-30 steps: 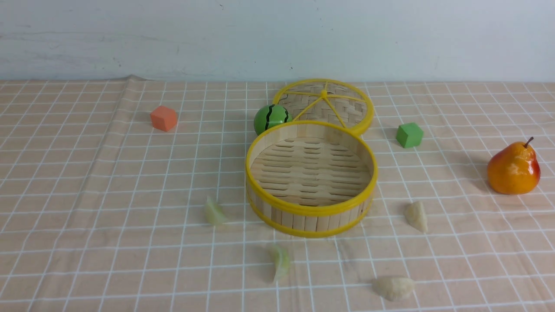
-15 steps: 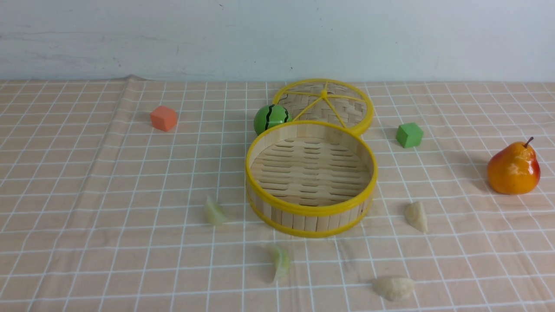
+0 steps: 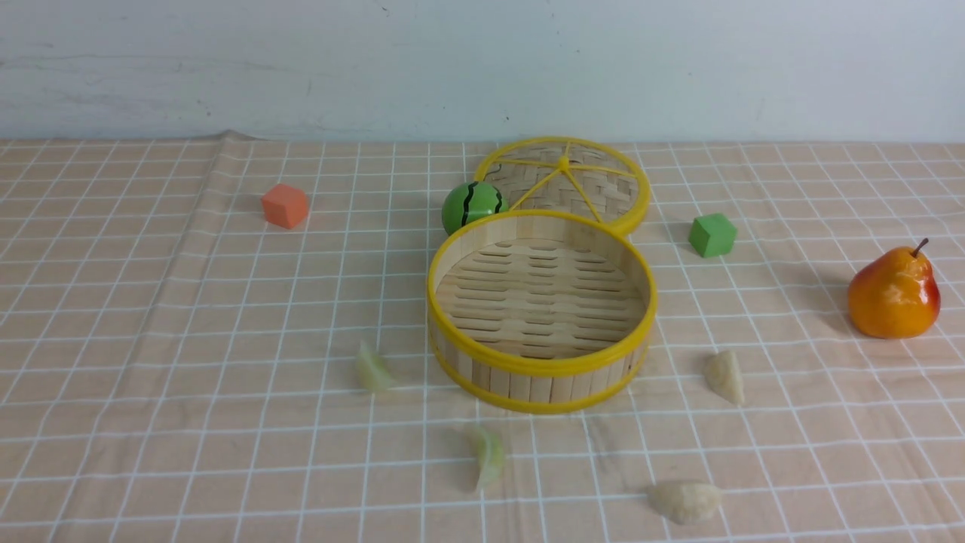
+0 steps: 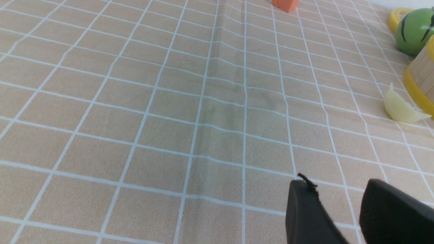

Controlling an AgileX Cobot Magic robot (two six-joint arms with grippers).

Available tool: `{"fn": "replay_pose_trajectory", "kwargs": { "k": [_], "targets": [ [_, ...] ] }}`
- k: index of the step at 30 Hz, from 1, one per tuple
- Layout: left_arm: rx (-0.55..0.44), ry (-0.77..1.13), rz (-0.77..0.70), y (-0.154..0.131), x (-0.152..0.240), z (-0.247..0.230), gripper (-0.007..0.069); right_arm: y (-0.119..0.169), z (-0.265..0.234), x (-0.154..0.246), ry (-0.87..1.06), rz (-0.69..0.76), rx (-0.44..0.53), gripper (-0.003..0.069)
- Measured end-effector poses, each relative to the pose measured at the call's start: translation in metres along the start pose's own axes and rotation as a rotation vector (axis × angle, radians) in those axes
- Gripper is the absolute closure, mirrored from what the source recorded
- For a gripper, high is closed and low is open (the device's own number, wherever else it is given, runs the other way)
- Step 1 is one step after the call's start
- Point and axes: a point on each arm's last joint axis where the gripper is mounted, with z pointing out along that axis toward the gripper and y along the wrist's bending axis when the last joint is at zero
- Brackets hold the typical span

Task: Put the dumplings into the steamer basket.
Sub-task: Use the left arm to grab a dumpling

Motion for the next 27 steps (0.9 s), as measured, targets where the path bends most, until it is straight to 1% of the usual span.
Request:
{"fn": "replay_pose_trajectory", "kwargs": {
  "k": [10, 13, 14, 15, 16, 17, 18, 19, 20, 21, 22, 23, 25, 27],
  "targets": [
    [-0.003, -0.002, 0.008, 0.0, 0.0, 0.0, 0.0387, 0.0, 0.0, 0.0, -0.001, 0.0, 0.0, 0.0419],
    [0.008, -0.007, -0.036, -0.001, -0.001, 0.0, 0.0387, 0.0, 0.0, 0.0, -0.001, 0.001, -0.001, 0.0419],
    [0.018, -0.008, -0.078, -0.002, -0.001, 0.0, 0.0387, 0.0, 0.0, 0.0, 0.0, 0.008, -0.01, 0.0419],
    [0.051, -0.008, -0.23, -0.005, -0.001, 0.0, 0.0387, 0.002, 0.0, 0.0, 0.002, 0.062, -0.021, 0.0419],
    [0.09, -0.002, -0.418, -0.008, -0.002, 0.0, 0.0387, 0.004, 0.0, 0.001, 0.007, 0.157, -0.044, 0.0419],
    [0.13, 0.011, -0.613, -0.011, -0.003, -0.001, 0.0387, 0.007, 0.0, 0.001, 0.016, 0.29, -0.077, 0.0419],
    [0.13, 0.011, -0.631, -0.011, -0.003, -0.001, 0.0387, 0.008, 0.0, 0.001, 0.019, 0.309, -0.085, 0.0419],
    [0.17, 0.032, -0.837, -0.015, -0.003, -0.001, 0.0387, 0.012, 0.0, 0.001, 0.035, 0.477, -0.126, 0.0419],
    [0.222, 0.072, -1.12, -0.019, -0.005, -0.002, 0.0387, 0.018, -0.001, 0.001, 0.078, 0.783, -0.197, 0.0419],
    [0.246, 0.094, -1.242, -0.021, -0.006, -0.003, 0.0387, 0.02, -0.001, 0.002, 0.093, 0.867, -0.216, 0.0419],
    [0.263, 0.111, -1.342, -0.023, -0.006, -0.003, 0.0387, 0.023, -0.002, 0.001, 0.118, 1.0, -0.247, 0.0419],
    [0.273, 0.123, -1.395, -0.024, -0.007, -0.003, 0.0387, 0.025, -0.002, 0.001, 0.131, 1.069, -0.264, 0.0419],
    [0.283, 0.14, -1.455, -0.025, -0.007, -0.004, 0.0387, 0.026, -0.002, 0.001, 0.139, 1.111, -0.275, 0.0419],
    [0.292, 0.161, -1.499, -0.026, -0.007, -0.004, 0.0387, 0.025, -0.002, 0.0, 0.132, 1.104, -0.274, 0.0419]
  ]
}}
